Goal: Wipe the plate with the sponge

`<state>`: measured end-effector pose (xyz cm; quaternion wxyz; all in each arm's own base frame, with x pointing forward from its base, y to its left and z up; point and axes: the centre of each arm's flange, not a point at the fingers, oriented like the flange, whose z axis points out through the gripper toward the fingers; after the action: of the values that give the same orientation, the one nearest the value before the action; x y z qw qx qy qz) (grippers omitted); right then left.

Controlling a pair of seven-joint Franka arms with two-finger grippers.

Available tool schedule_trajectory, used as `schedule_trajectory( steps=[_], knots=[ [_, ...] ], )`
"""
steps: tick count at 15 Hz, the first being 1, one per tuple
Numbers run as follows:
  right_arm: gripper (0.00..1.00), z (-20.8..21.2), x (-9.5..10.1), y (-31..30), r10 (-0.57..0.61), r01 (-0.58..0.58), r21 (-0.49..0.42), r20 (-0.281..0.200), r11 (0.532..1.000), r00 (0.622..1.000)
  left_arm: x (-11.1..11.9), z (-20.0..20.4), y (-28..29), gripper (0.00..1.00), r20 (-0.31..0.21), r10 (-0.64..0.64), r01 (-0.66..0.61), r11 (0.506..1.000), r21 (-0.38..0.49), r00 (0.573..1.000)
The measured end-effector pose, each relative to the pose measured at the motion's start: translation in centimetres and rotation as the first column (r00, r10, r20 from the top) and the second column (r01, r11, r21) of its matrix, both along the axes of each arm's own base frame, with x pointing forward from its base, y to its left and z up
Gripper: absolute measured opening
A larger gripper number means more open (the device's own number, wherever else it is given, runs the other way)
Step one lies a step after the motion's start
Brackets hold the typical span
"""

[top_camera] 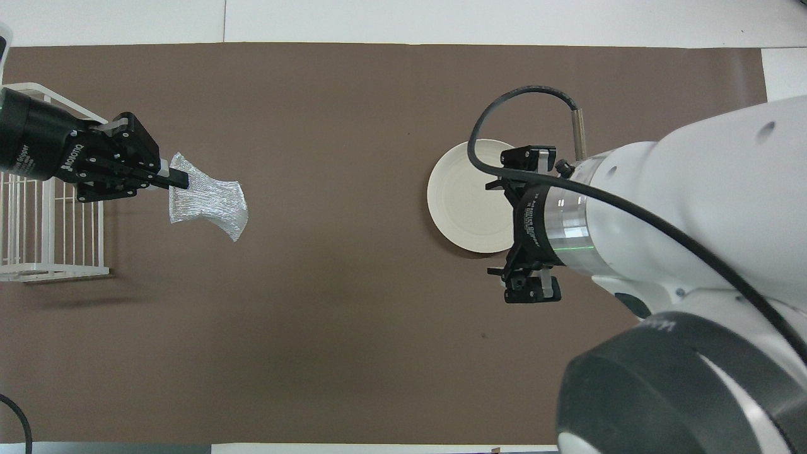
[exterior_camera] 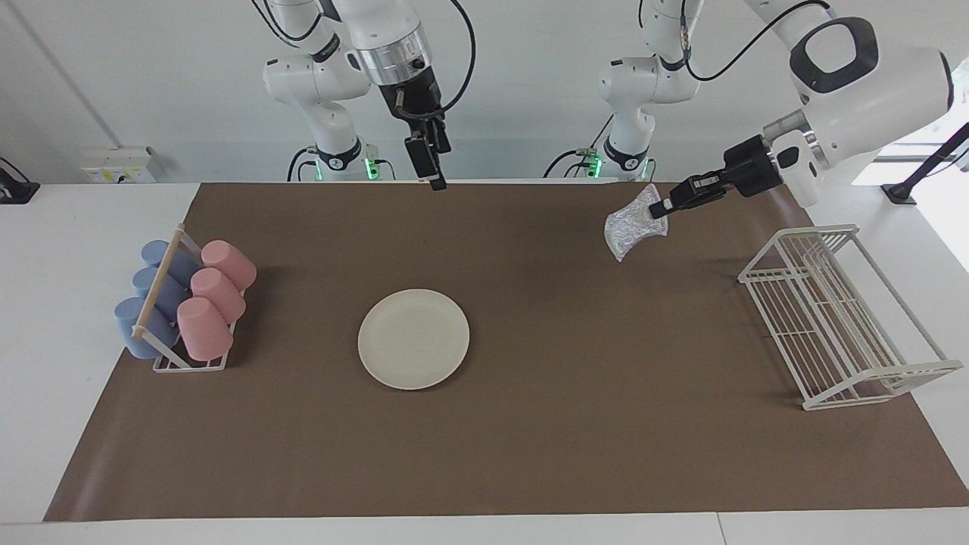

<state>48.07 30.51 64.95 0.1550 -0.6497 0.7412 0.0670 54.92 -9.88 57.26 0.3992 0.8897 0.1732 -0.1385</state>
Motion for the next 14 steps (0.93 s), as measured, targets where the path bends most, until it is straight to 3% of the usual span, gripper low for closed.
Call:
schedule_trajectory(
  steps=[3,6,9,11,14],
  knots=[
    [1.00,-1.9,-2.2,4.1,-0.011,0.011,0.031,0.012,0.999,1.000,-3.2,-2.1,-0.7,0.03,0.027,0.054,-0.049,0.984,-0.169,0.998],
    [1.00,-4.9,-4.2,4.1,0.030,-0.031,-0.018,-0.010,0.999,0.999,-5.7,-4.5,-2.3,0.03,0.074,0.056,-0.030,0.951,-0.308,0.996],
    [1.00,-5.7,-4.6,3.6,0.028,-0.028,-0.001,0.055,1.000,0.998,-7.2,-7.2,-4.7,0.03,0.125,0.032,0.022,0.913,-0.408,0.992],
    [1.00,-5.9,-4.7,4.1,0.023,-0.025,0.024,0.072,0.999,0.997,-8.2,-9.0,-5.9,0.03,0.163,0.017,0.059,0.890,-0.453,0.986],
    [1.00,-6.6,-5.1,5.9,0.034,-0.040,0.060,0.095,0.997,0.995,-9.0,-10.5,-7.0,0.03,0.172,0.041,0.056,0.851,-0.521,0.984]
  ],
)
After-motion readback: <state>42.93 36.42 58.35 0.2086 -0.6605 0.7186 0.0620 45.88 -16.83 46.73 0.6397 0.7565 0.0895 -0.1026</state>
